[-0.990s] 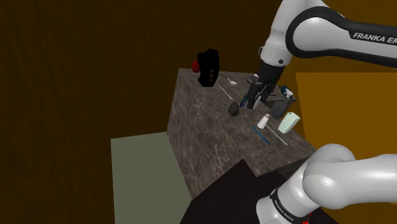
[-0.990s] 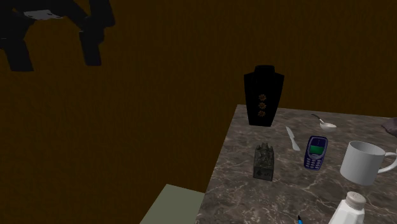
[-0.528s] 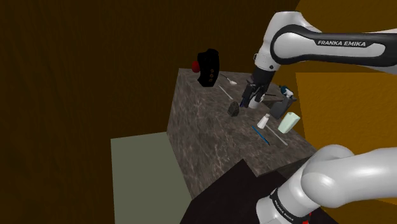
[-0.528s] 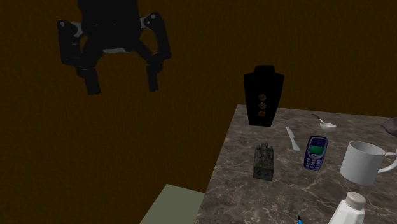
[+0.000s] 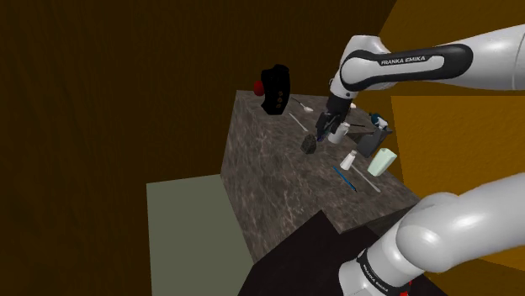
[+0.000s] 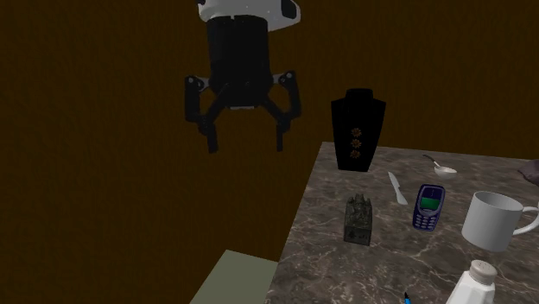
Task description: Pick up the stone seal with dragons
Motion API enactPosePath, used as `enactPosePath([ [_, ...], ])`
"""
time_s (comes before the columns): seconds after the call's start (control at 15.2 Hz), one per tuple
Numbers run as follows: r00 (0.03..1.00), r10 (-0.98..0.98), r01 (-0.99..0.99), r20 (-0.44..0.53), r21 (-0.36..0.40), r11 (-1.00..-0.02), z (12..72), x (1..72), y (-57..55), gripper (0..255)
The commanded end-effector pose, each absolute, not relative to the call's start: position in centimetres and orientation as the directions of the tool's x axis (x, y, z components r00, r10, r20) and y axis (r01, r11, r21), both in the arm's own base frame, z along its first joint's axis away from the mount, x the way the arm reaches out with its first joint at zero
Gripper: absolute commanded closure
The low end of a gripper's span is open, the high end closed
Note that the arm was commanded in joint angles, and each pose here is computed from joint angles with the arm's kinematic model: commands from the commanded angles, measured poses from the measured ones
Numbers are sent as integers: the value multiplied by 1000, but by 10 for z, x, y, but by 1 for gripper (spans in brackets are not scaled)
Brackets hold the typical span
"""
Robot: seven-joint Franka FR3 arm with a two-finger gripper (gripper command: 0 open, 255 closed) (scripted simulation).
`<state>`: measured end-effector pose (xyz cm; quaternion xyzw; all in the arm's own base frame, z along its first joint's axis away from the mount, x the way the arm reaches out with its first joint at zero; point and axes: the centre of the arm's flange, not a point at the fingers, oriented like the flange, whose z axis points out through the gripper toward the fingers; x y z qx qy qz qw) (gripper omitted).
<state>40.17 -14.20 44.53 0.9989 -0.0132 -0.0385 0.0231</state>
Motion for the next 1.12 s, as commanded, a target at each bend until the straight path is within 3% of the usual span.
enactPosePath([
  [0.0,997,-28,-25,-72,44,-999,434,415,-162,0],
  [1.06,998,-35,-35,-48,11,-999,333,514,-321,0],
])
